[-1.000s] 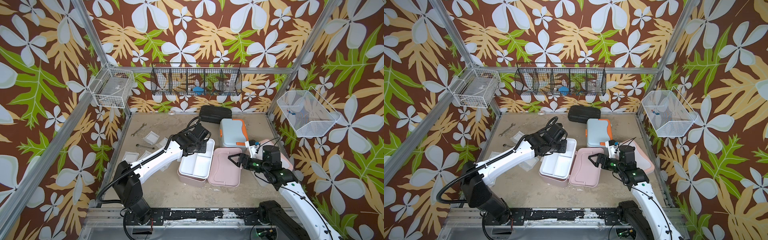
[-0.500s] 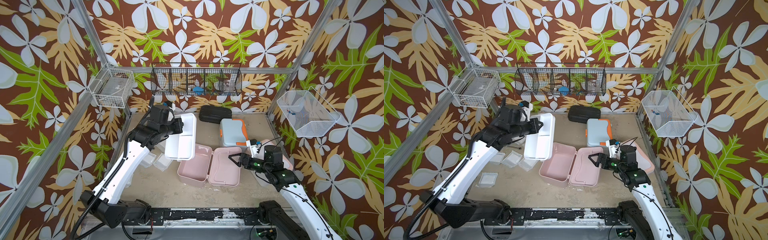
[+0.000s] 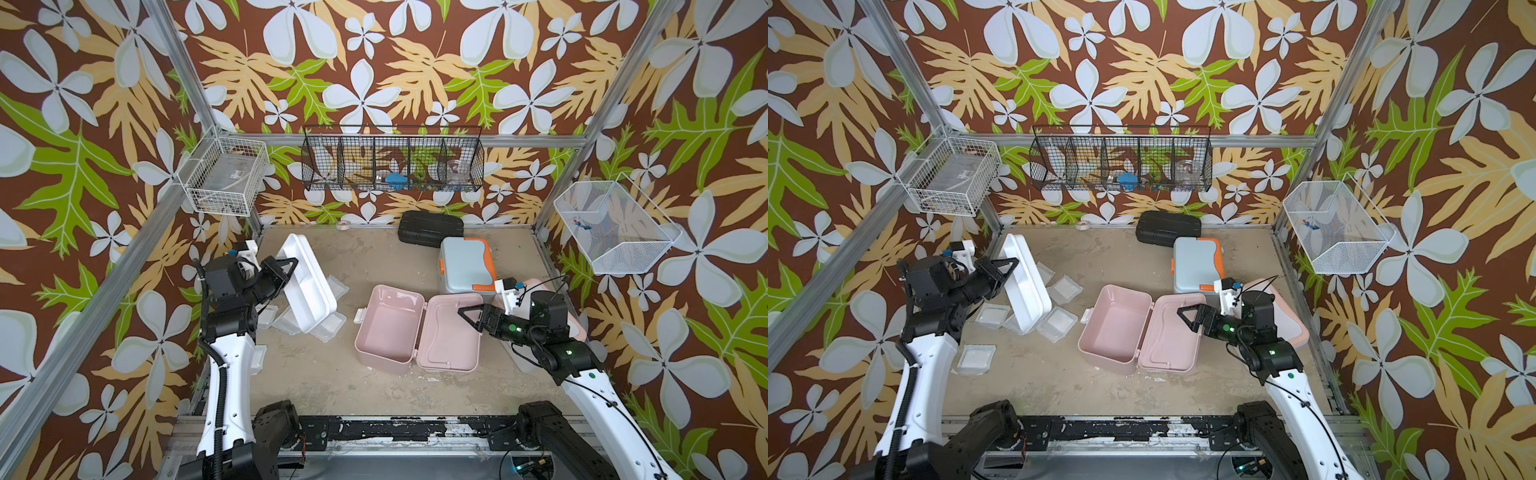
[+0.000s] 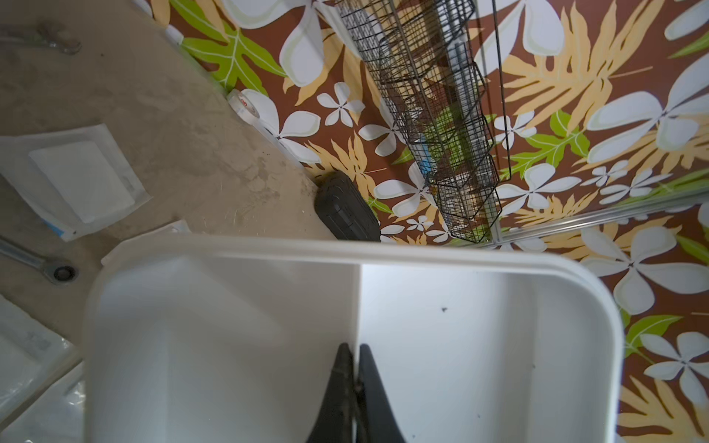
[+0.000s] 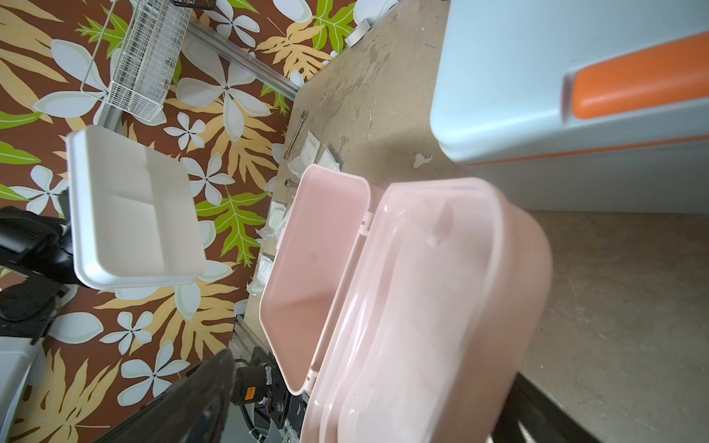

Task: Open first aid kits and take out gauze
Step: Pick up the compartment layer from the first aid kit, then place the compartment layer in the first aid kit.

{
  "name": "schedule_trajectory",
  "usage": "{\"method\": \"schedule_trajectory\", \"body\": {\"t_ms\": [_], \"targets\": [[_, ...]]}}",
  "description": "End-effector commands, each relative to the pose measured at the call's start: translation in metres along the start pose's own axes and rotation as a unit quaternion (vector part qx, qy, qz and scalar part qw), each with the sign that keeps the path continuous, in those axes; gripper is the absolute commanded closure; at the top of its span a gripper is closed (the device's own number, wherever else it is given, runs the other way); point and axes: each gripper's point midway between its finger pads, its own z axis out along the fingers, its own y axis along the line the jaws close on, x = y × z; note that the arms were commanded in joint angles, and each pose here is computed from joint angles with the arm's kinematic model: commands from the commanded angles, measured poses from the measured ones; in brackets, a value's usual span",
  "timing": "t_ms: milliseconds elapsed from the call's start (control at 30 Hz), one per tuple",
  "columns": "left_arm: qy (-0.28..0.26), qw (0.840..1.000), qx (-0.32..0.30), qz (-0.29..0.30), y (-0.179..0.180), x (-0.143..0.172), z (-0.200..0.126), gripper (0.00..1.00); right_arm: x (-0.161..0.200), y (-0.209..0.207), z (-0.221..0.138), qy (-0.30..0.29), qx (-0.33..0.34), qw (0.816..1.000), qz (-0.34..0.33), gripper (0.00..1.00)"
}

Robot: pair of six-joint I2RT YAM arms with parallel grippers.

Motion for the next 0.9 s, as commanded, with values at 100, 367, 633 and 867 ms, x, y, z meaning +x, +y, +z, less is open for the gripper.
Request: {"method": "schedule_trajectory", "body": {"t_ms": [100, 367, 633, 867], "targets": [[-0.002, 0.998, 0.056, -0.041, 0.004, -0.003, 0.000, 1.00, -0.007, 0.006, -0.001, -0.012, -0.011, 1.000, -0.007, 0.03], [0.007, 0.997, 0.059, -0.053, 0.014, 0.002, 0.004, 1.00, -0.008, 0.003, 0.001, -0.018, -0.008, 1.000, -0.002, 0.02], [0.005, 0.998, 0.054, -0.040, 0.009, 0.001, 0.001, 1.00, -0.012, 0.008, 0.000, -0.019, -0.013, 1.000, -0.008, 0.02], [0.016, 0.998, 0.055, 0.011, -0.024, 0.009, 0.005, 1.00, -0.018, 0.017, -0.003, -0.026, -0.025, 0.999, -0.018, 0.01]]}}
